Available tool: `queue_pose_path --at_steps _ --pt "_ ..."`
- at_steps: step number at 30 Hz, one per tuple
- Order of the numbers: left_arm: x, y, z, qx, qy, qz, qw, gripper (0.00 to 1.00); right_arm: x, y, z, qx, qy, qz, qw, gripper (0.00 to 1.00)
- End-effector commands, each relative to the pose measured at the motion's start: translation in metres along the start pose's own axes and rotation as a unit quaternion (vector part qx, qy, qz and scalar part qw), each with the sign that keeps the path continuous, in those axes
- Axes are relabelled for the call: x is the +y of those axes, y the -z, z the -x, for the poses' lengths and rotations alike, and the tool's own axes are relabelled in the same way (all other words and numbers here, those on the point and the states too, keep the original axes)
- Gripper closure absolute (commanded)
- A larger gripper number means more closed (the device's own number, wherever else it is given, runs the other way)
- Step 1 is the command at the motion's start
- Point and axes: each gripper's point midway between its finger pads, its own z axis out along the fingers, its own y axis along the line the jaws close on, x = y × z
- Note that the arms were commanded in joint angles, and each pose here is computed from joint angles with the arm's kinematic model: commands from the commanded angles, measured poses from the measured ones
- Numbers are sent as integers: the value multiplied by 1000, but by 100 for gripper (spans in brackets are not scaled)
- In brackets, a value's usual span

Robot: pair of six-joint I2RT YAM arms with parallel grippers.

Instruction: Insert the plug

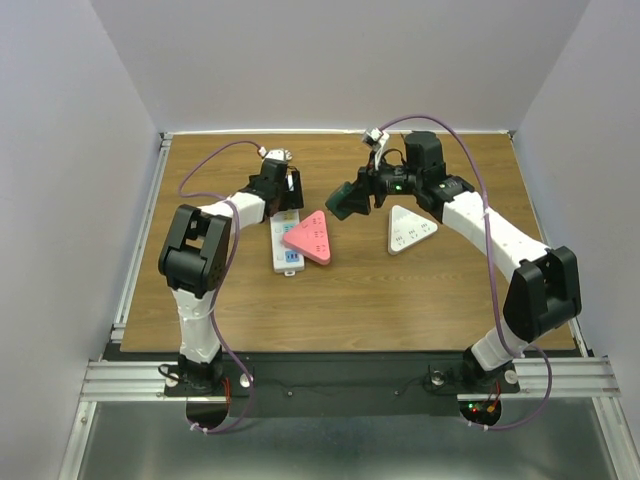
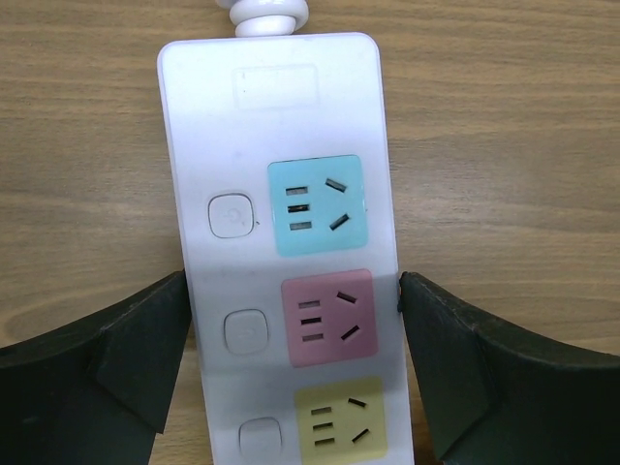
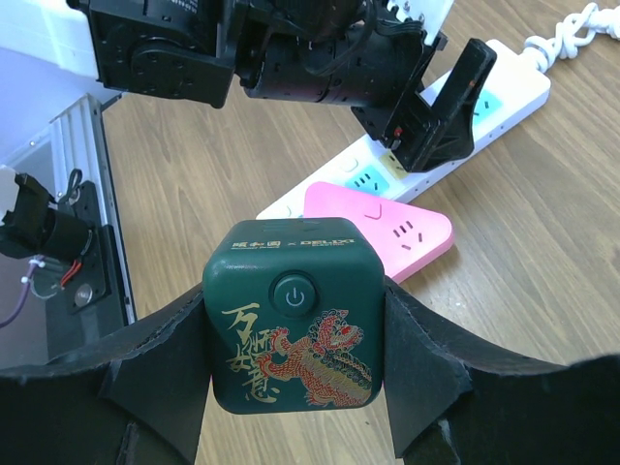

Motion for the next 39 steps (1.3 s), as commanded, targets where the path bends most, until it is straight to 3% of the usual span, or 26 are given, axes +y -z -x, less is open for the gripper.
queue_pose_path --at_steps 1,4,5,15,19,20,23,28,33,39 --pt "-12 11 -34 40 -44 -13 998 16 13 13 22 -35 33 3 999 100" --pt "-28 21 -56 56 -49 -39 996 36 11 12 19 -32 26 0 999 100" --pt "-33 24 -61 58 -50 -44 996 38 12 13 19 -33 26 0 999 99" --pt "-69 64 -96 71 -78 -92 990 44 18 22 18 -38 27 -14 999 100" --pt "-85 84 -98 69 -107 -148 981 33 11 29 16 -37 34 -48 998 100" --pt "-87 93 -98 67 -110 -165 978 25 9 31 17 -39 35 -55 997 100" --pt "-87 108 -93 52 -127 -184 973 13 5 36 20 -42 35 -75 996 100" --pt "-89 142 -75 18 -125 -214 969 1 -11 44 18 -33 47 -113 992 100" --pt "-96 177 -38 -40 -102 -242 964 1 -15 44 9 -11 49 -116 992 99" --pt "-52 181 -14 -56 -12 -209 976 1 -11 15 -28 64 48 -101 992 100"
